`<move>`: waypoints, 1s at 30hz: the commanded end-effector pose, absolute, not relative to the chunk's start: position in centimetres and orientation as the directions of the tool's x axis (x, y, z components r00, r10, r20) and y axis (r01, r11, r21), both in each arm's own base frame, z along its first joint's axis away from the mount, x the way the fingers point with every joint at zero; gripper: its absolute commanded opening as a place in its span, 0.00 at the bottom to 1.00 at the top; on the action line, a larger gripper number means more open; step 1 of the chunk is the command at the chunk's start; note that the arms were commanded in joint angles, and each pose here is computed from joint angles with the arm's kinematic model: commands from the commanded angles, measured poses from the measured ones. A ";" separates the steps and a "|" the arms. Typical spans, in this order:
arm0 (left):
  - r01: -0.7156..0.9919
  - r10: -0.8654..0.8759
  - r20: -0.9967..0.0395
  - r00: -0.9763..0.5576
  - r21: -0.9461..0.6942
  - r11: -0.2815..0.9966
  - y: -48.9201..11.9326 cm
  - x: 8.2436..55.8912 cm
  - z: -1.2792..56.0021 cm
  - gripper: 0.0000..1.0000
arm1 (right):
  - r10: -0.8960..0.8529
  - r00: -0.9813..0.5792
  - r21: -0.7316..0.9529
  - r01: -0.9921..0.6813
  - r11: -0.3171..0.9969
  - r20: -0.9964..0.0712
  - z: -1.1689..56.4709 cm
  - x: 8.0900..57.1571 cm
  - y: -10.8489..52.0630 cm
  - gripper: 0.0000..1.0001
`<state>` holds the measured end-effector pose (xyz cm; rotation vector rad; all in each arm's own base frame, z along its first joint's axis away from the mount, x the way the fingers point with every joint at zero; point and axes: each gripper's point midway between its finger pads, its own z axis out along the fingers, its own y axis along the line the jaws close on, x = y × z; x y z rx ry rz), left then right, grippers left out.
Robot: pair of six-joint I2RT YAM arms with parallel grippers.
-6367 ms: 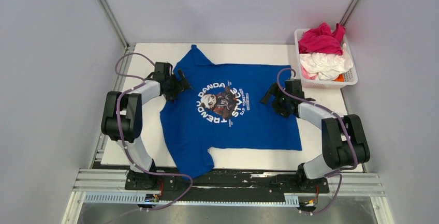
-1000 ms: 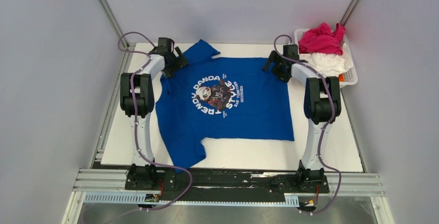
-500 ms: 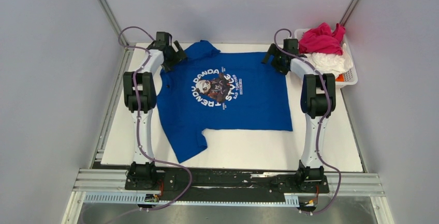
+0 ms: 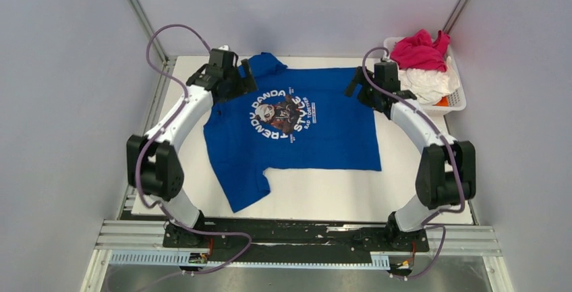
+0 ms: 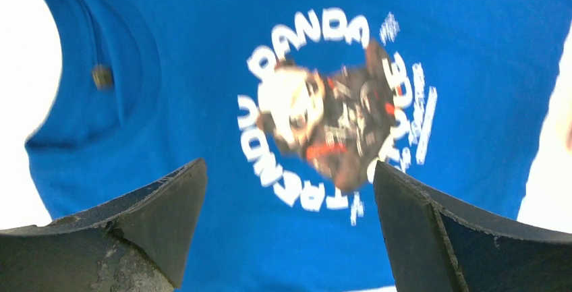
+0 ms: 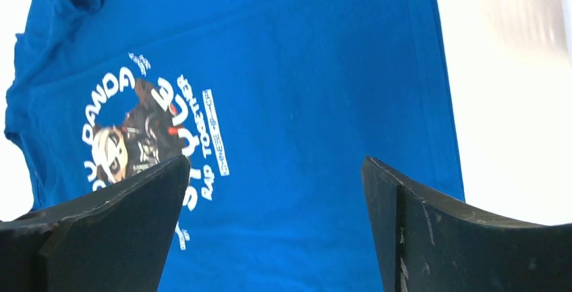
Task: Fold and stack the t-shirts
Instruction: Flatten out the tshirt, then grab the side of the flattened tshirt closest away from the robot with both arms
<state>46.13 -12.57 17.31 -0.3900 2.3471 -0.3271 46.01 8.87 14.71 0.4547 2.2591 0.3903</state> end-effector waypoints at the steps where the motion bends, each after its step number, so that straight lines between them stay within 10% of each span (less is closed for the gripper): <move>1: -0.263 -0.378 -0.561 -0.737 -0.276 0.924 -12.2 38.6 15.5 1.00 | 0.522 -0.563 0.378 0.360 0.853 -0.641 13.1 40.6 6.4 1.00; 17: -0.224 -0.252 -0.228 -0.940 -0.140 0.964 -12.6 11.3 4.8 0.85 | 0.597 -0.400 0.383 0.497 0.779 -0.696 13.2 34.7 2.4 1.00; 30: -0.177 -0.195 -0.197 -0.961 -0.109 0.978 -13.3 11.1 2.0 0.57 | 0.573 -0.435 0.350 0.492 0.797 -0.694 12.3 35.0 2.5 1.00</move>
